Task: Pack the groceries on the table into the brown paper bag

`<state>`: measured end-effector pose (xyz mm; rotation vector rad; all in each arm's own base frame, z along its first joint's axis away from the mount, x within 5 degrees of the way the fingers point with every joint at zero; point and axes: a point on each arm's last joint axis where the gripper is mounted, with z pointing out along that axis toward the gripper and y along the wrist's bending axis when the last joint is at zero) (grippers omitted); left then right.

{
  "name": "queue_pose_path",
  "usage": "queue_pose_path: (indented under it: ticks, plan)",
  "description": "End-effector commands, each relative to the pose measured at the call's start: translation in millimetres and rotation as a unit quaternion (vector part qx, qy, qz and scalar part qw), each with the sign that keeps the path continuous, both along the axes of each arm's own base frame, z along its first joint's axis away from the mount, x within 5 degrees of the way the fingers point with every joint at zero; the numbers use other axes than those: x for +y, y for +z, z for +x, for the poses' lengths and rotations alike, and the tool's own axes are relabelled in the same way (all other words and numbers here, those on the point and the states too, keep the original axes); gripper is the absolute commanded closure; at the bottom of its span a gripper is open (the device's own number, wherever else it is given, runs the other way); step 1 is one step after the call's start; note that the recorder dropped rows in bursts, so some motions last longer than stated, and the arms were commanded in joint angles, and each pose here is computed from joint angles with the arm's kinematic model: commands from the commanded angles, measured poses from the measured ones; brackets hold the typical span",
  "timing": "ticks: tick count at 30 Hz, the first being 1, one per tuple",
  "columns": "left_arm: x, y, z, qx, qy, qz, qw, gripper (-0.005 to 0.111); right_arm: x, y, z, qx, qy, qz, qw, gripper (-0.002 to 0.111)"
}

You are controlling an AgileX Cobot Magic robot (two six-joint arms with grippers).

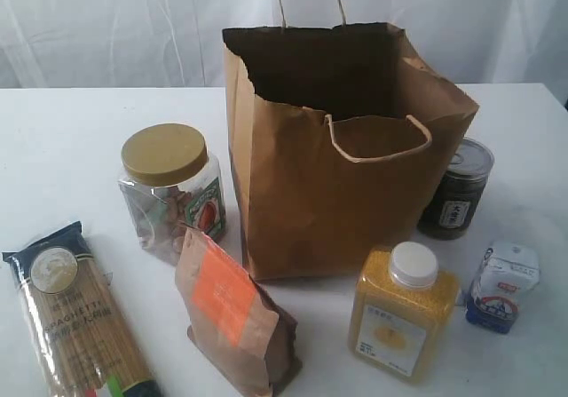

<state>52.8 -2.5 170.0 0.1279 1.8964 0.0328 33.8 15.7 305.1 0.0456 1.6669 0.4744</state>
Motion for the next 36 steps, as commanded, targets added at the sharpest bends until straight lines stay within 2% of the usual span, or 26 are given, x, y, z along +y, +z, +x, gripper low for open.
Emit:
queue_pose_path:
  ticks: [1, 2, 3, 4, 5, 7, 9, 13, 17, 23, 27, 32, 36]
  plan:
    - [0, -1, 0, -0.002, -0.004, 0.001, 1.000, 0.037, 19, 16, 2, 0.085, 0.136, -0.152, 0.975, 0.107]
    - [0, -1, 0, -0.002, -0.004, 0.001, 1.000, 0.037, 24, 18, 8, 0.140, 0.178, -0.188, 0.956, 0.100]
    - [0, -1, 0, -0.002, -0.004, 0.001, 1.000, 0.037, 25, 18, 12, 0.161, 0.192, -0.201, 0.947, 0.095]
    - [0, -1, 0, -0.002, -0.004, 0.001, 1.000, 0.037, 29, 14, 19, 0.208, 0.231, -0.239, 0.920, 0.082]
    - [0, -1, 0, -0.002, -0.004, 0.001, 1.000, 0.037, 30, 11, 24, 0.226, 0.245, -0.249, 0.909, 0.076]
    - [0, -1, 0, -0.002, -0.004, 0.001, 1.000, 0.037, 33, 6, 41, 0.256, 0.254, -0.251, 0.898, 0.046]
    - [0, -1, 0, -0.002, -0.004, 0.002, 1.000, 0.037, 35, 2, 54, 0.258, 0.270, -0.277, 0.885, 0.038]
    - [0, -1, 0, -0.002, -0.004, 0.002, 1.000, 0.037, 44, -1, 79, 0.262, 0.292, -0.283, 0.875, 0.038]
    - [0, -1, 0, -0.002, -0.004, 0.002, 1.000, 0.037, 58, -12, 98, 0.268, 0.344, -0.317, 0.842, 0.038]
    - [0, -1, 0, -0.002, -0.004, 0.002, 1.000, 0.037, 75, -30, 124, 0.257, 0.369, -0.367, 0.814, 0.038]
    - [0, -1, 0, -0.002, -0.004, 0.002, 1.000, 0.037, 82, -46, 142, 0.267, 0.365, -0.386, 0.804, 0.038]
    - [0, -1, 0, -0.002, -0.004, 0.002, 1.000, 0.037, 87, -63, 161, 0.279, 0.352, -0.389, 0.804, 0.038]
    - [0, -1, 0, -0.002, -0.004, 0.002, 1.000, 0.037, 91, -78, 168, 0.302, 0.362, -0.393, 0.789, 0.038]
